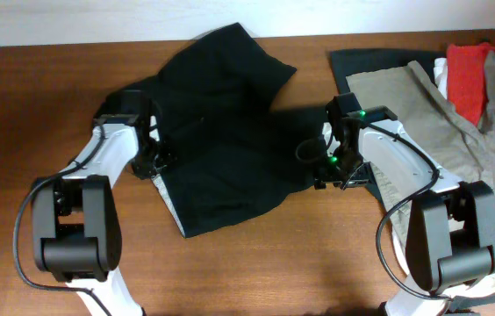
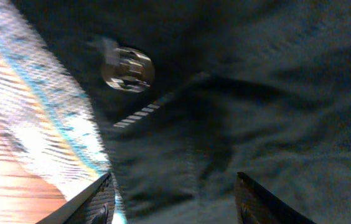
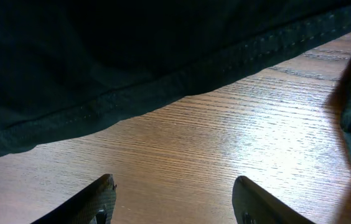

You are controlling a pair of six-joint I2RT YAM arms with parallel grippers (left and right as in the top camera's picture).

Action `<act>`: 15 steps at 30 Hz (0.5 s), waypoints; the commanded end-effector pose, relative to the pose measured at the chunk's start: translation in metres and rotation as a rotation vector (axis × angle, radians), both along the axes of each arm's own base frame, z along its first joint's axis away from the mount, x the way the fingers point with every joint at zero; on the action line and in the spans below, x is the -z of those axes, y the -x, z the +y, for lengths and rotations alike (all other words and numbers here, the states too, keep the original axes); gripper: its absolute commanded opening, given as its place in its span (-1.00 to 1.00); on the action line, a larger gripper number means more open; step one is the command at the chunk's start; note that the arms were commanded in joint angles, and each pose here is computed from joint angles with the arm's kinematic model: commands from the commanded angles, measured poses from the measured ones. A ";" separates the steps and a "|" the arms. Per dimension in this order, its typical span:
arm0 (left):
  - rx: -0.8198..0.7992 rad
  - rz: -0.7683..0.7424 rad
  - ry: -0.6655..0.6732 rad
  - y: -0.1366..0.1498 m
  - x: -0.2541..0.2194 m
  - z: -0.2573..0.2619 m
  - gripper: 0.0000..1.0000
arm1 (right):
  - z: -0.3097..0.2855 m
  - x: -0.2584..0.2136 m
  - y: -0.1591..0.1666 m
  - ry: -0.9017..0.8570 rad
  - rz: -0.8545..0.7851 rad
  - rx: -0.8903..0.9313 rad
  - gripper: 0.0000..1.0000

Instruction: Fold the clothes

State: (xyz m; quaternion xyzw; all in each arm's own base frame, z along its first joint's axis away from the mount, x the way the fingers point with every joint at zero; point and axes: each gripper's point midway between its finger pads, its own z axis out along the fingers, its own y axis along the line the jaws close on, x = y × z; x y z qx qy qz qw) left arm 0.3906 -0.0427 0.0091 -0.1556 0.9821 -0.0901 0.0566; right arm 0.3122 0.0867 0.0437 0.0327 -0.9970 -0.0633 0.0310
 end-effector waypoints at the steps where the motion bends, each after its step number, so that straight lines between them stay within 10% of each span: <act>1: 0.016 0.036 0.018 0.007 0.013 -0.014 0.03 | 0.000 -0.009 -0.005 0.007 -0.031 -0.002 0.29; 7: -0.035 0.034 0.010 0.004 0.006 0.008 -1.00 | -0.001 -0.009 -0.005 0.007 -0.031 -0.002 0.28; 15: -0.149 0.294 -0.186 0.090 -0.033 0.078 -1.00 | -0.015 -0.006 -0.009 0.097 -0.045 0.056 0.29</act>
